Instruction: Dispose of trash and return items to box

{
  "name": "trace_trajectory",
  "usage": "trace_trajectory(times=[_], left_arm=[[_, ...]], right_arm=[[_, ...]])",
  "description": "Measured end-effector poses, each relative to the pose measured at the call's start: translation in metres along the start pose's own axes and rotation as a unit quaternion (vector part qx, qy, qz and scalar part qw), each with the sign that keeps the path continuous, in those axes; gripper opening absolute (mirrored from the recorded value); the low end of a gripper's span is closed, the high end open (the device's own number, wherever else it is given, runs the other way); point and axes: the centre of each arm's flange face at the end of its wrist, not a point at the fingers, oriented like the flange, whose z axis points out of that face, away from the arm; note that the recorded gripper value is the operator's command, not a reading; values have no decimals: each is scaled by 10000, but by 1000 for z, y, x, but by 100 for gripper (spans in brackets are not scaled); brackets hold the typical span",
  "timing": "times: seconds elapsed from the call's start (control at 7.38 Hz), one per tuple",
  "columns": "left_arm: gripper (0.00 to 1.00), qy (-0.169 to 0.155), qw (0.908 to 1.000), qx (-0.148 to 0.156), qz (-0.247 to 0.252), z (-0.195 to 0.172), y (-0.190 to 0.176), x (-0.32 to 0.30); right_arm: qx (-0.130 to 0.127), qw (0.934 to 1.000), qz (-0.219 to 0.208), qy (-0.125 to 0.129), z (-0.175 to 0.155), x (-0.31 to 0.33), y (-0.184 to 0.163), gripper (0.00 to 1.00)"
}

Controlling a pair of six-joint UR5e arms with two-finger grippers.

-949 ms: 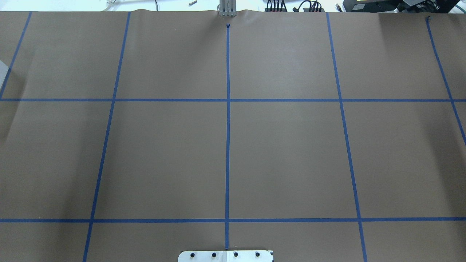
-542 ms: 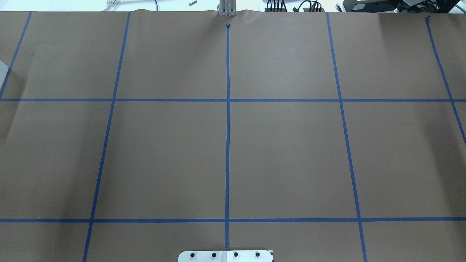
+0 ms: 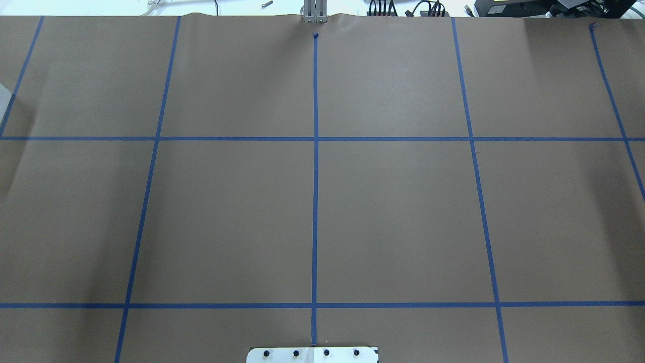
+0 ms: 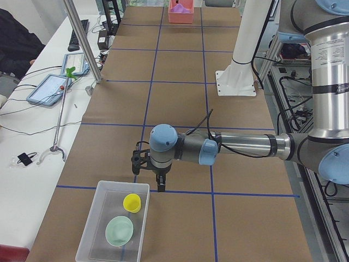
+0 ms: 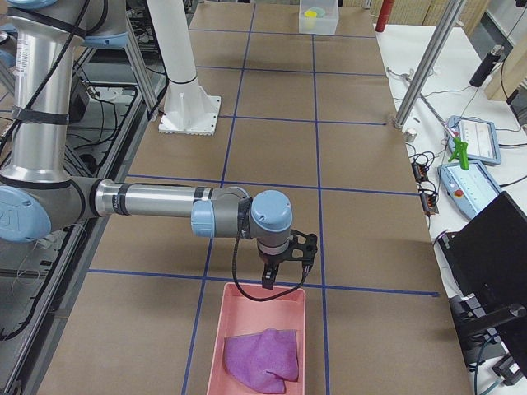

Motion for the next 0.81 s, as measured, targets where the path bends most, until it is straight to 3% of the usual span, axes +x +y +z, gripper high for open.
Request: trace_trajectory(times=[0.81], left_arm=[[98, 10, 10000, 37, 43, -3, -7, 5]], right_arm=[[-3, 10000, 5, 4, 0, 0, -1, 100]])
